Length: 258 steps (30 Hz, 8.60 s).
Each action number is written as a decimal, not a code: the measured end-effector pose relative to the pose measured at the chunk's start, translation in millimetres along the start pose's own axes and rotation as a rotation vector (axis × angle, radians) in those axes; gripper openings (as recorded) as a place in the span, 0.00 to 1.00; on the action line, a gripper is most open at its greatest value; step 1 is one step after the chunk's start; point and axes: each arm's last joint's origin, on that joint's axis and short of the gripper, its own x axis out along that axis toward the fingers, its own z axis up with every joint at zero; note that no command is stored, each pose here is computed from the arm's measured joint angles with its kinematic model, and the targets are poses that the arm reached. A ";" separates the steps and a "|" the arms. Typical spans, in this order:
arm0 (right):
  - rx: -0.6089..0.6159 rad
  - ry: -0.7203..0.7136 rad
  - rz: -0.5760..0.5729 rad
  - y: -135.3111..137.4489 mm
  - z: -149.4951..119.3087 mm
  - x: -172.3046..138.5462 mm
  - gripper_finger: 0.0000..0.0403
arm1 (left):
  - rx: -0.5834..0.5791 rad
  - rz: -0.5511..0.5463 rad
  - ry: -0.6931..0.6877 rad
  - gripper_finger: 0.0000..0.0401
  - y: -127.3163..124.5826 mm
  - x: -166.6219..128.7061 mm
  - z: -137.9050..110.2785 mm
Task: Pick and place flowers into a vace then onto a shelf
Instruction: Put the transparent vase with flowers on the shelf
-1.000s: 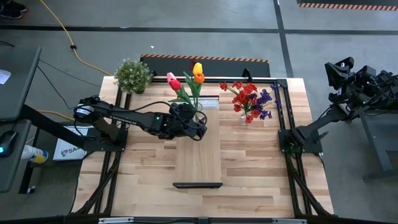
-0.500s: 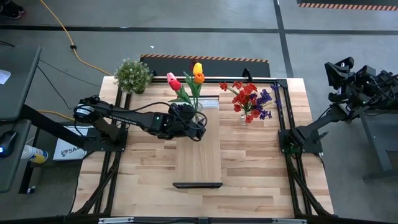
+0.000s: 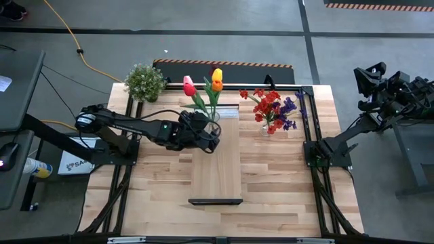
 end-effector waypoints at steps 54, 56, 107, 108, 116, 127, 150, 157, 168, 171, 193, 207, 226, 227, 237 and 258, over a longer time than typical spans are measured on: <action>-0.114 0.307 -0.566 -54.7 27.8 -24.5 0.03 | -0.086 -0.111 0.114 0.97 19.5 -101.5 -29.8; -0.123 0.336 -0.617 -59.1 30.1 -28.5 0.03 | -0.099 -0.092 0.116 0.97 21.5 -101.8 -30.9; 0.112 0.568 -0.335 -6.9 -0.9 -130.6 0.00 | -0.108 0.040 0.106 0.98 47.6 -113.3 -35.8; 0.113 0.578 -0.347 -4.2 -3.7 -129.0 0.00 | -0.112 0.040 0.108 0.97 48.0 -115.7 -37.5; 0.094 0.628 -0.409 9.2 -17.6 -122.2 0.00 | -0.140 0.024 0.049 0.97 53.0 -141.9 -53.7; 0.084 0.678 -0.432 19.8 -34.4 -110.5 0.00 | -0.210 0.079 0.012 0.97 56.9 -124.2 -91.4; 0.087 0.716 -0.505 20.2 -46.8 -106.6 0.00 | -0.236 0.130 -0.028 0.98 74.6 -110.1 -116.8; 0.089 0.805 -0.514 24.6 -72.0 -93.5 0.00 | -0.241 0.151 0.000 0.98 77.1 -106.9 -123.6; 0.152 0.878 -0.438 35.0 -109.5 -68.9 0.00 | -0.239 0.173 0.020 0.98 79.8 -106.4 -125.6; 0.172 0.935 -0.448 35.9 -121.6 -68.1 0.00 | -0.240 0.174 0.023 0.97 79.9 -106.4 -125.6; 0.380 0.978 -0.374 44.2 -140.3 -56.3 0.00 | -0.232 0.187 0.046 0.98 80.9 -106.7 -126.1; 0.624 0.930 -0.382 54.3 -137.7 -30.9 0.00 | -0.242 0.183 0.049 0.97 80.2 -106.6 -126.2; 0.707 1.028 -0.669 60.0 -154.3 -6.4 0.00 | -0.231 0.182 0.049 0.97 80.2 -106.6 -126.2; 0.713 1.033 -0.662 60.3 -154.3 -6.3 0.00 | -0.231 0.183 0.049 0.97 80.2 -106.6 -126.2; 0.744 1.022 -0.537 65.1 -151.9 2.7 0.00 | -0.232 0.182 0.049 0.98 80.1 -106.6 -126.2; 1.018 1.182 -0.249 78.3 -147.1 8.4 0.00 | -0.256 0.171 0.065 0.98 77.9 -106.3 -127.0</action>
